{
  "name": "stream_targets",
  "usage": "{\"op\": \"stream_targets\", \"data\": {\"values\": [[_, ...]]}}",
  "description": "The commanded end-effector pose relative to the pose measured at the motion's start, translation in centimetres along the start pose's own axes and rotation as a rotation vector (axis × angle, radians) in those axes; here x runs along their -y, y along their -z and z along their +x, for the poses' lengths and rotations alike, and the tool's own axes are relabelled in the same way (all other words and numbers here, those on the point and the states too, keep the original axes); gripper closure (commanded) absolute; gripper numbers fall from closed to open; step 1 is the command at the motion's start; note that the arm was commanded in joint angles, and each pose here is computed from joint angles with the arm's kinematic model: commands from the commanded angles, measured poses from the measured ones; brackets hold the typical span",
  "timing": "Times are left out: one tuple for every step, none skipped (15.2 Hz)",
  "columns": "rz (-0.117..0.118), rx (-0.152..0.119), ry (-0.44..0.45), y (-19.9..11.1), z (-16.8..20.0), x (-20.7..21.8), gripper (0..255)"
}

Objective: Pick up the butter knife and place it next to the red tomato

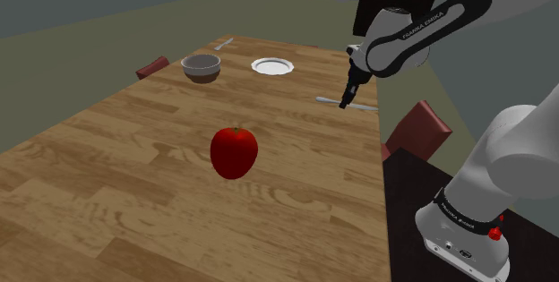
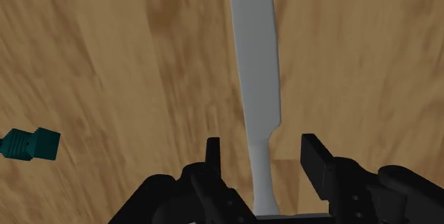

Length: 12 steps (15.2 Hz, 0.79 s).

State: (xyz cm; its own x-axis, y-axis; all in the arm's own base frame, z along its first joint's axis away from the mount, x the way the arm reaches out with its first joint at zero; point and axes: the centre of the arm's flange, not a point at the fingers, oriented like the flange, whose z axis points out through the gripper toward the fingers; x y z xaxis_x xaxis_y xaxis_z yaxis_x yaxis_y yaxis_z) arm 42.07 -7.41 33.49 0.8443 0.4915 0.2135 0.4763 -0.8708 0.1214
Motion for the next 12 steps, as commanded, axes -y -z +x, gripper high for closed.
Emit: {"op": "stream_targets", "data": {"values": [[0.003,0.008,-0.003,-0.3,-0.2,0.0,255],[0.003,0.008,-0.003,-0.3,-0.3,-0.1,255],[0.003,0.008,-0.003,-0.3,-0.4,-0.1,255],[0.003,0.008,-0.003,-0.3,-0.3,0.0,255],[0.003,0.008,-0.003,-0.3,-0.5,-0.1,255],[0.003,0.008,-0.003,-0.3,-0.5,0.0,255],[0.003,0.008,-0.003,-0.4,-0.4,0.0,255],[0.003,0.008,-0.003,-0.3,-0.2,0.0,255],[0.003,0.008,-0.003,0.2,-0.1,0.0,255],[0.003,0.008,-0.003,0.7,0.0,-0.1,255],[0.003,0.008,-0.003,1.2,0.1,-0.2,255],[0.003,0.008,-0.003,1.7,0.2,-0.2,255]]}}
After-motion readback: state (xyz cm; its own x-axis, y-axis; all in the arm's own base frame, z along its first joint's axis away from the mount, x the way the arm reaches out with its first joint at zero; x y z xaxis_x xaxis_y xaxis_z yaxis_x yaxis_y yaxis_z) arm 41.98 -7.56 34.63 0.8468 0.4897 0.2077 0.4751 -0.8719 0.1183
